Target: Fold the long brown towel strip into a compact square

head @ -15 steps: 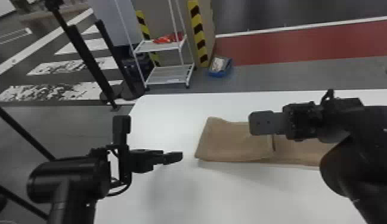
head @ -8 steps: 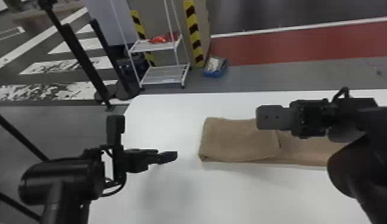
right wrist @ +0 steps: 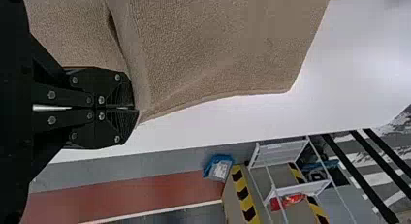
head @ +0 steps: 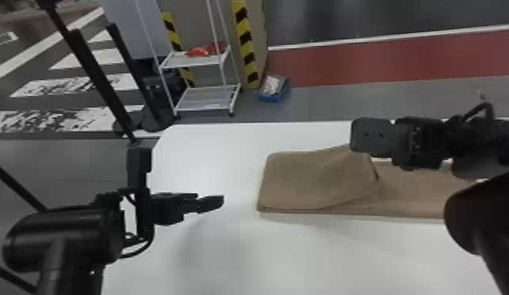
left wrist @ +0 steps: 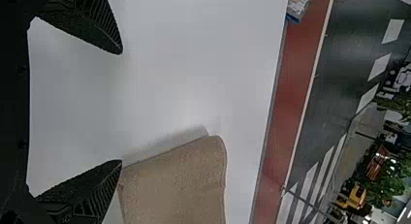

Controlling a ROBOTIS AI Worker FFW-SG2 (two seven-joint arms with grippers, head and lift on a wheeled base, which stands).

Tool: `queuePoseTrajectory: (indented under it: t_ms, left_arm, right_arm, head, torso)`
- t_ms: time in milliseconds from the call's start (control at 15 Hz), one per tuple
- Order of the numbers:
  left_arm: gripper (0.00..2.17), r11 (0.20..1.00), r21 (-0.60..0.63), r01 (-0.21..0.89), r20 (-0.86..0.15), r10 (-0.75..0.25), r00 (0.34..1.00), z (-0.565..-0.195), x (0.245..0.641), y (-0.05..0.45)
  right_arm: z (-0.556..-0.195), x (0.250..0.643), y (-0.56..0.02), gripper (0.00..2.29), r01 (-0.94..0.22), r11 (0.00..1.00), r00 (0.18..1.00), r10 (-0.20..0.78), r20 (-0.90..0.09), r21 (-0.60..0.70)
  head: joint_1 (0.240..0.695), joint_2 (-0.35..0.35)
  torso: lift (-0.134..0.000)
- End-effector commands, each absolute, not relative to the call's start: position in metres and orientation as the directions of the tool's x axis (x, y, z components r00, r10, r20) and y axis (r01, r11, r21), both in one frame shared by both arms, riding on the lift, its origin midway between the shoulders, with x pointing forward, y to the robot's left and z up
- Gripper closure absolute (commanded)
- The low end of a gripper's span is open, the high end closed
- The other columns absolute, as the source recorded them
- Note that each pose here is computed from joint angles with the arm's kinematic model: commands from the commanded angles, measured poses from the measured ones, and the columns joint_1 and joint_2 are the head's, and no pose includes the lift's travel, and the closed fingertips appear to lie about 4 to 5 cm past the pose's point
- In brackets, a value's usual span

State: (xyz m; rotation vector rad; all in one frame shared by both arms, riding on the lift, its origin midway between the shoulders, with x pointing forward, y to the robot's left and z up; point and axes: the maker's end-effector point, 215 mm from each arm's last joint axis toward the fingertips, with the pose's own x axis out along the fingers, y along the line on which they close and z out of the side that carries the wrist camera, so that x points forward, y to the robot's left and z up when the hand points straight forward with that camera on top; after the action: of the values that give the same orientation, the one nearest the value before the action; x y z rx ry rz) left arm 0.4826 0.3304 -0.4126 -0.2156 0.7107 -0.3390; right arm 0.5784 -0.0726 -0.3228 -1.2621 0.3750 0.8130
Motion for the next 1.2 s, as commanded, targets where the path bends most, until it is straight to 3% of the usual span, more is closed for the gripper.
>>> queuePoseTrajectory:
  t_ms: [0,133,400,1000,1133]
  left_arm:
    - [0.08,0.924,-0.305,0.233,-0.599,-0.376,0.707,-0.411,0.481,0.329]
    - [0.08,0.924,-0.302,0.236,-0.600,-0.377,0.706,-0.412,0.478,0.328]
    - [0.08,0.922,-0.304,0.240,-0.601,-0.381,0.703,-0.412,0.478,0.325]
    - [0.08,0.920,-0.322,0.225,-0.611,-0.384,0.693,-0.424,0.464,0.318]
    - [0.09,0.921,-0.321,0.223,-0.613,-0.381,0.692,-0.426,0.463,0.318]
  right_arm:
    - [-0.310,0.577,-0.082,1.17,-0.709,0.120,0.689,0.332,-0.644,-0.695]
    - [-0.343,0.560,-0.084,1.17,-0.745,0.128,0.654,0.331,-0.680,-0.655]
    - [-0.311,0.557,-0.117,1.17,-0.707,0.218,0.702,0.335,-0.628,-0.673]
    - [-0.317,0.567,-0.166,1.17,-0.694,0.329,0.720,0.334,-0.608,-0.641]
    - [-0.304,0.575,-0.173,1.17,-0.682,0.361,0.732,0.352,-0.584,-0.636]
  head:
    - [0.695,0.266]
    - [0.695,0.254]
    - [0.695,0.244]
    - [0.695,0.173]
    - [0.695,0.169]
  torso:
    - [-0.125]
    - [-0.125]
    - [-0.125]
    - [-0.125]
    - [-0.125]
